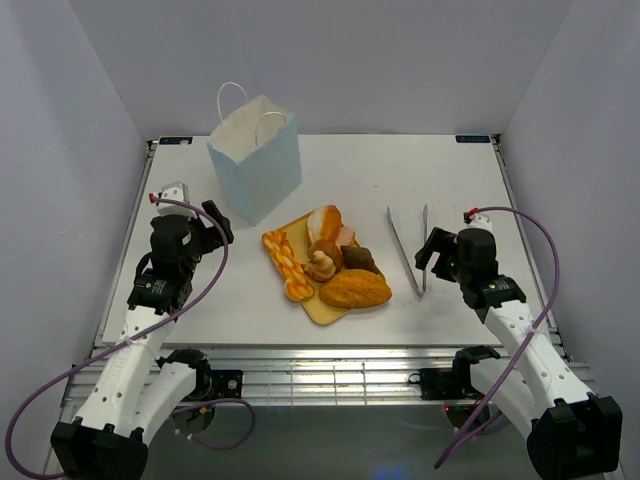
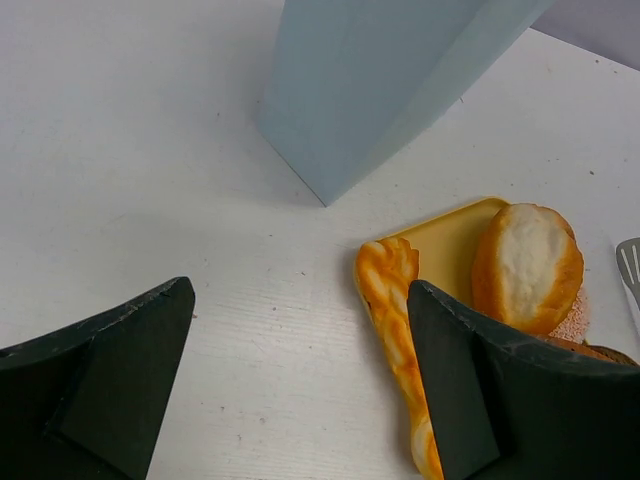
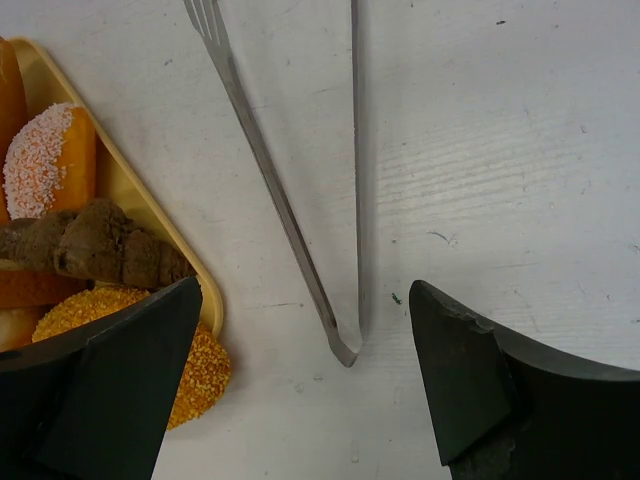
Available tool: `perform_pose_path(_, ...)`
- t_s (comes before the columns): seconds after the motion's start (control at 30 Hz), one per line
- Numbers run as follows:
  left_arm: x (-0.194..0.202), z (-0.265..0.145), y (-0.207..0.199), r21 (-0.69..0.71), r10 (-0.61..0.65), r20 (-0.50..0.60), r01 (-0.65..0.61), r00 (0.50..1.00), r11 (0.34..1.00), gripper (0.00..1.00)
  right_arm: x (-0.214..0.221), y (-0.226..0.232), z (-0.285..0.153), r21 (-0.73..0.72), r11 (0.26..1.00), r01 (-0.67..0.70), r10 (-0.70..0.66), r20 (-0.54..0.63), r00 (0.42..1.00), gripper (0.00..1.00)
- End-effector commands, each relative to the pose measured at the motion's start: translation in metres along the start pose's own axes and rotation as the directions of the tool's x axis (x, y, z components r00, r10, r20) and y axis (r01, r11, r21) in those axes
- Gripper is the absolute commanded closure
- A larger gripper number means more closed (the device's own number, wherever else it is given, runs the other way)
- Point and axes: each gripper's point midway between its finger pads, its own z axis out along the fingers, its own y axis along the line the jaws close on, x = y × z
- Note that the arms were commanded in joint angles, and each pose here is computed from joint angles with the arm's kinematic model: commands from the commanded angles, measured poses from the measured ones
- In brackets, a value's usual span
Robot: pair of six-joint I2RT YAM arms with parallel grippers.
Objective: Place the fake bread into the paper bag
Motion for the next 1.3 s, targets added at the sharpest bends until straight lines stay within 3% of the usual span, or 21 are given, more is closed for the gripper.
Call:
perform_pose_path(0.0, -0.014, -0.005, -0.006, 0.025, 0.001, 0.031, -0.002, 1.0, 1.0, 0.02, -0.015, 0.005, -0.001, -0.016, 1.0, -0.007, 0.008, 0.058, 0.998, 0.1)
perform_pose_path(0.3, -0.013, -0.005, -0.006, 0.031, 0.002, 0.028, -0.002, 1.0, 1.0, 0.02, -0.01, -0.001, 0.001, 0.004, 1.0, 0.012, -0.012, 0.046, 0.999, 0.1)
perform_pose_path(0.6, -0.016, -0.008, -0.007, 0.037, 0.001, 0.041, -0.002, 0.999, 0.999, 0.02, -0.014, 0.031, -0.003, -0.182, 0.974, 0.134, -0.124, 0.065, 0.99, 0.1)
perform_pose_path(0.93, -0.018, -0.01, -0.011, 0.057, -0.001, 0.047, -0.001, 0.999, 0.998, 0.02, -0.036, 0.027, 0.008, -0.077, 0.965, 0.251, -0.246, 0.076, 0.966, 0.1)
perform_pose_path(1.1, -0.02, -0.011, -0.01, 0.054, -0.001, 0.053, -0.002, 0.999, 0.999, 0.02, -0.022, 0.034, 0.022, -0.015, 0.93, 0.368, -0.368, 0.014, 0.93, 0.1)
perform_pose_path(1.27, -0.02, -0.013, -0.01, 0.06, -0.002, 0.056, -0.002, 0.998, 0.998, 0.02, -0.014, 0.029, 0.036, 0.024, 0.922, 0.387, -0.386, -0.034, 0.922, 0.1)
